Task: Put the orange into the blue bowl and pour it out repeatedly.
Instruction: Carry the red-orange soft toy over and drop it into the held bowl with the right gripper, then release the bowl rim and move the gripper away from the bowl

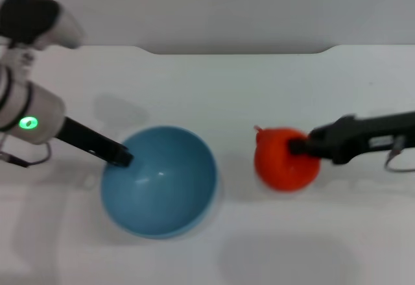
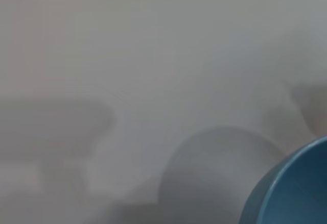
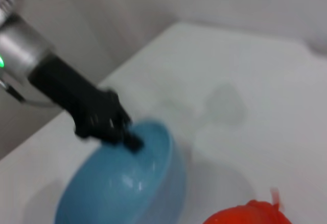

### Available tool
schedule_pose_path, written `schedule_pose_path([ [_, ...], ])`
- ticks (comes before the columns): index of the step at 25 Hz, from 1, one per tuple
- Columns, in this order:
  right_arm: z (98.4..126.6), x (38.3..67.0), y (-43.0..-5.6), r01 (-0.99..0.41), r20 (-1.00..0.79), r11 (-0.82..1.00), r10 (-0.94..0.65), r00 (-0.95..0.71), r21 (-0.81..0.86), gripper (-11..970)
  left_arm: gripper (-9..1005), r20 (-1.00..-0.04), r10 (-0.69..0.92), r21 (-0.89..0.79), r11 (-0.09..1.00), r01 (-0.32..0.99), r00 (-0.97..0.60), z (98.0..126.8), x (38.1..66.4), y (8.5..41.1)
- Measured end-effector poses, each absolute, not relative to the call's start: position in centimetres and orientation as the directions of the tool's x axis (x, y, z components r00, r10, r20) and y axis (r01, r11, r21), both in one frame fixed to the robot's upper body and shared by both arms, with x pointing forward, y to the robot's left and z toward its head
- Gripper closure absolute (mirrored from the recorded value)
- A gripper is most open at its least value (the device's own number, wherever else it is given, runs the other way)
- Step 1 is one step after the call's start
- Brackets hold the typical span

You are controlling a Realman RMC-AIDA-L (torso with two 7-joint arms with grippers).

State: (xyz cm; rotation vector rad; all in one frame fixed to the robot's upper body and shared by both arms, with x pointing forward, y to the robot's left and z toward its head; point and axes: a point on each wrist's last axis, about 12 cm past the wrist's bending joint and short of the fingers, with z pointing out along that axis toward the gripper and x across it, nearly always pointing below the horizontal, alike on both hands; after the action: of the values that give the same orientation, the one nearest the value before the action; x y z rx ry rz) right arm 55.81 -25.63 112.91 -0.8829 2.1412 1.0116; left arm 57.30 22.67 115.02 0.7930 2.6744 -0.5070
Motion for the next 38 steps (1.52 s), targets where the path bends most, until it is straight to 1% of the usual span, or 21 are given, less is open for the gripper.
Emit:
schedule_pose_path([
  [3,114.9,55.4,-26.5,-0.797,-0.788,0.477,-0.293,-0.541,0.370,922,997,-0.354,0.524,-0.228,0.755,0.615,-0.775,114.6,57.6,20.4],
  [5,116.0,55.1,-26.4,-0.825,-0.807,0.446,-0.306,-0.506,0.348,925,997,-0.348,0.583,-0.199,0.719,0.665,-0.734,114.5,57.8,17.7],
  [6,116.5,55.1,-26.2,-0.838,-0.812,0.429,-0.318,-0.490,0.337,927,997,-0.348,0.583,-0.199,0.719,0.665,-0.734,114.5,57.8,17.7],
  [9,117.2,55.1,-25.0,-0.875,-0.816,0.372,-0.370,-0.445,0.309,932,998,-0.348,0.637,-0.157,0.683,0.713,-0.687,114.6,57.7,14.6],
  [12,117.3,55.0,-23.0,-0.909,-0.805,0.299,-0.437,-0.401,0.291,931,998,-0.354,0.666,-0.132,0.660,0.740,-0.657,114.8,57.6,13.0],
  [15,117.1,54.9,-21.4,-0.927,-0.791,0.244,-0.487,-0.370,0.284,920,998,-0.359,0.677,-0.129,0.646,0.752,-0.643,114.9,57.6,12.0],
  [19,116.7,54.7,-19.7,-0.942,-0.762,0.185,-0.555,-0.334,0.279,906,998,-0.371,0.673,-0.148,0.638,0.756,-0.641,115.1,57.5,11.6],
  [23,116.4,54.5,-19.0,-0.948,-0.734,0.162,-0.601,-0.315,0.275,891,998,-0.370,0.670,-0.152,0.640,0.753,-0.644,115.1,57.5,11.7],
  [27,116.4,54.5,-18.9,-0.948,-0.733,0.163,-0.603,-0.314,0.272,877,998,-0.367,0.668,-0.154,0.643,0.750,-0.647,115.1,57.5,11.9],
  [30,116.6,54.6,-19.2,-0.944,-0.736,0.181,-0.591,-0.329,0.277,625,998,-0.366,0.668,-0.154,0.643,0.750,-0.648,115.1,57.5,12.0],
  [34,117.1,55.2,-20.6,-0.925,-0.759,0.250,-0.530,-0.378,0.286,543,998,-0.368,0.675,-0.150,0.636,0.757,-0.639,115.0,57.4,11.6],
  [38,117.4,55.6,-23.4,-0.887,-0.791,0.351,-0.429,-0.437,0.300,460,998,-0.379,0.693,-0.139,0.612,0.778,-0.613,114.4,57.1,10.7],
])
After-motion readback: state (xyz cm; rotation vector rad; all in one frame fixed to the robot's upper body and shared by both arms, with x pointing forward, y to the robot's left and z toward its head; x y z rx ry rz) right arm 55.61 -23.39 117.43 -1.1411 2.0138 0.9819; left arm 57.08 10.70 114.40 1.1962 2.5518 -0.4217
